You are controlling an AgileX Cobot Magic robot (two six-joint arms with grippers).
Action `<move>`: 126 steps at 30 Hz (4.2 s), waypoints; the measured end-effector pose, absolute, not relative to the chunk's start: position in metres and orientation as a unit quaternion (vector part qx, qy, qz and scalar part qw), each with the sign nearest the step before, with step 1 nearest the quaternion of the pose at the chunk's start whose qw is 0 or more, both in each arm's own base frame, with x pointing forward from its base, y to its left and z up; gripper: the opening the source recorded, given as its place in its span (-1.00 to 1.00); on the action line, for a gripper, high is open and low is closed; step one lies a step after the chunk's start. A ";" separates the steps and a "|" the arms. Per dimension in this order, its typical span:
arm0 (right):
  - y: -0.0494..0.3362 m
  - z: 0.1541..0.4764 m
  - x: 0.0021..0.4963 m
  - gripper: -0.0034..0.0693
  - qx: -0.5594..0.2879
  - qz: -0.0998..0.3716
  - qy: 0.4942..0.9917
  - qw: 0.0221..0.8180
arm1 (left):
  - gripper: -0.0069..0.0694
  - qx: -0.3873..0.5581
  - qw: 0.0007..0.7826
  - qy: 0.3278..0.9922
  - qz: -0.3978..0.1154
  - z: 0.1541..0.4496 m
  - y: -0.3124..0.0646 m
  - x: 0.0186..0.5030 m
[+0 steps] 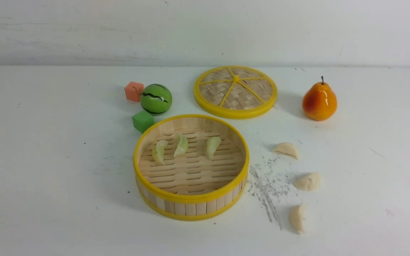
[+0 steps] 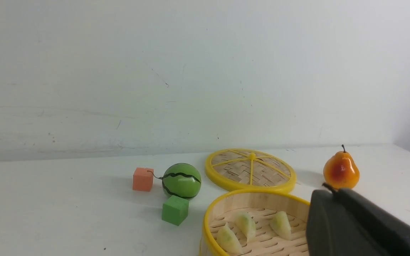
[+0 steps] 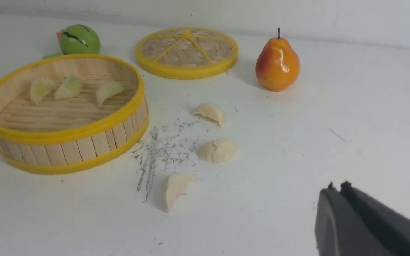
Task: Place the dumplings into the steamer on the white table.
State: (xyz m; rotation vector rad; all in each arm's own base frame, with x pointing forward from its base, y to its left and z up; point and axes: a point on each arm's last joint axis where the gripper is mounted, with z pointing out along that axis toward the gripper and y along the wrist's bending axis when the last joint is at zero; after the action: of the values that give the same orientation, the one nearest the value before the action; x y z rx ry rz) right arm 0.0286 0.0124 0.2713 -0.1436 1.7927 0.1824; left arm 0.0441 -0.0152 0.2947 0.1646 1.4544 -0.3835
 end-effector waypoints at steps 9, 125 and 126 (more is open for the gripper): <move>0.012 0.265 0.031 -0.86 -0.060 0.079 0.780 0.618 | -0.85 0.075 0.727 0.660 -0.174 0.295 -0.015 0.044; 0.001 0.174 0.052 -0.52 -0.022 0.005 0.804 0.594 | -0.77 -0.020 0.576 0.814 -0.071 0.168 -0.005 0.052; 0.001 0.174 0.052 -0.51 -0.022 0.005 0.804 0.594 | -0.76 -0.020 0.576 0.814 -0.071 0.168 -0.005 0.052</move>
State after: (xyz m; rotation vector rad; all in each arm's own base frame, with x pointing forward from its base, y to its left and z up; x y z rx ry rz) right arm 0.0524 0.0015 0.1737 -0.0516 1.8678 0.0119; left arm 0.0518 -0.0046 0.1677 -0.0478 1.9056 -0.1672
